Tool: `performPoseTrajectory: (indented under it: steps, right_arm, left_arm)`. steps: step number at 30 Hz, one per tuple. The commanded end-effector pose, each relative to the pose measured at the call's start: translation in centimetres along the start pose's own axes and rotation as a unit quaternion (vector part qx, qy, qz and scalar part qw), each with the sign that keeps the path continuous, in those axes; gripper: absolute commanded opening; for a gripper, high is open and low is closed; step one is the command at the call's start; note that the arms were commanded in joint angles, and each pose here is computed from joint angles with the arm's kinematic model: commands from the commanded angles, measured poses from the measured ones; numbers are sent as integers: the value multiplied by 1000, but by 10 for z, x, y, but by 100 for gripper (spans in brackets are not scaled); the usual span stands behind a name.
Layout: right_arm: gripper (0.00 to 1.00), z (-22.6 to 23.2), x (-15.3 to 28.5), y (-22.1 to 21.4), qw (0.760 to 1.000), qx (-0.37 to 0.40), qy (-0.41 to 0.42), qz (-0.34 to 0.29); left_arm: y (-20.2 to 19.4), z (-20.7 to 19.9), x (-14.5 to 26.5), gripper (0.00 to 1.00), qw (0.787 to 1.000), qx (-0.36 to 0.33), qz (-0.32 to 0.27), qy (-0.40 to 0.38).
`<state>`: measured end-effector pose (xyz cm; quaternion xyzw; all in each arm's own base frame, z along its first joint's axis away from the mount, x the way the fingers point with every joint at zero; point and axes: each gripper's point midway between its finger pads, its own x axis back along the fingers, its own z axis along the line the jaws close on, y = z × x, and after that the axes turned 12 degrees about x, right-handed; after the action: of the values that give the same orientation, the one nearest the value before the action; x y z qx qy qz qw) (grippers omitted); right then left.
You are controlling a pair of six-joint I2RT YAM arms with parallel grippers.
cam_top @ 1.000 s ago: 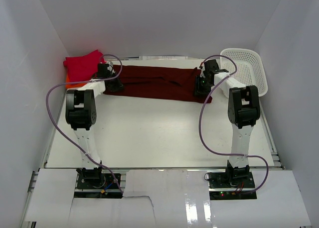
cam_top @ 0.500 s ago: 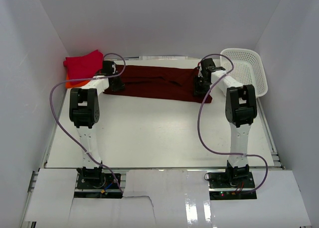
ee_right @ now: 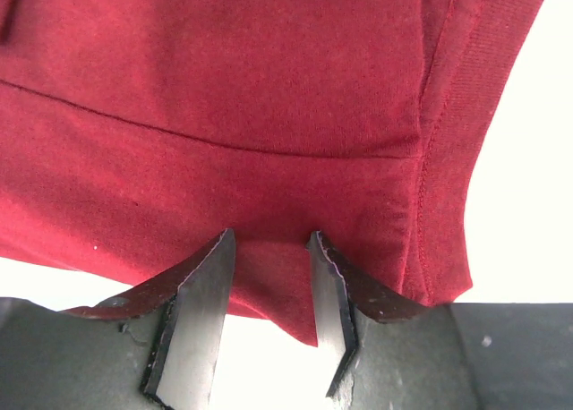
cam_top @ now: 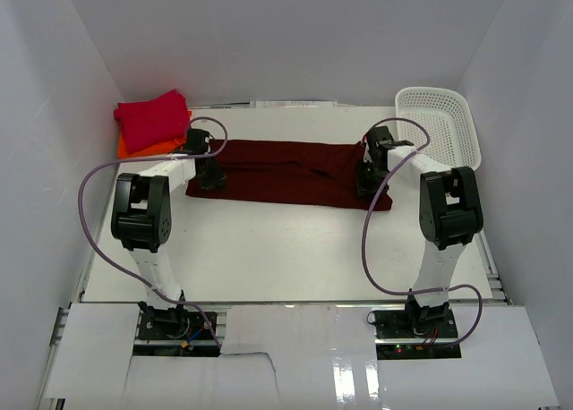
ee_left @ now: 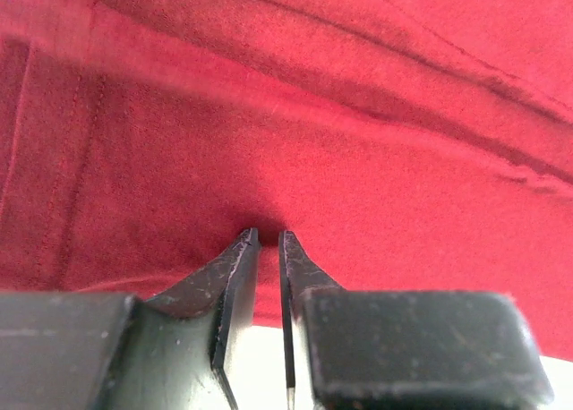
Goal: Fold and stack the t-shirts
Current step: Fold the other side of the tshirt into a rectangle
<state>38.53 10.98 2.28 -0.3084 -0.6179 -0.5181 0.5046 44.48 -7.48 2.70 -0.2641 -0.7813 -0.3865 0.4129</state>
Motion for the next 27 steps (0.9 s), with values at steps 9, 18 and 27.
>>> performPoseTrajectory:
  steps: [9,18,27]
  right_arm:
    - [46,1,31,-100,997,-20,-34,67]
    - [46,-2,40,-127,995,-32,-55,76]
    - [45,-4,37,-122,995,-33,-60,79]
  left_arm:
    - [-96,35,71,29,997,29,57,31]
    - [-126,51,107,30,997,34,55,28]
    - [-131,61,111,30,998,38,32,33]
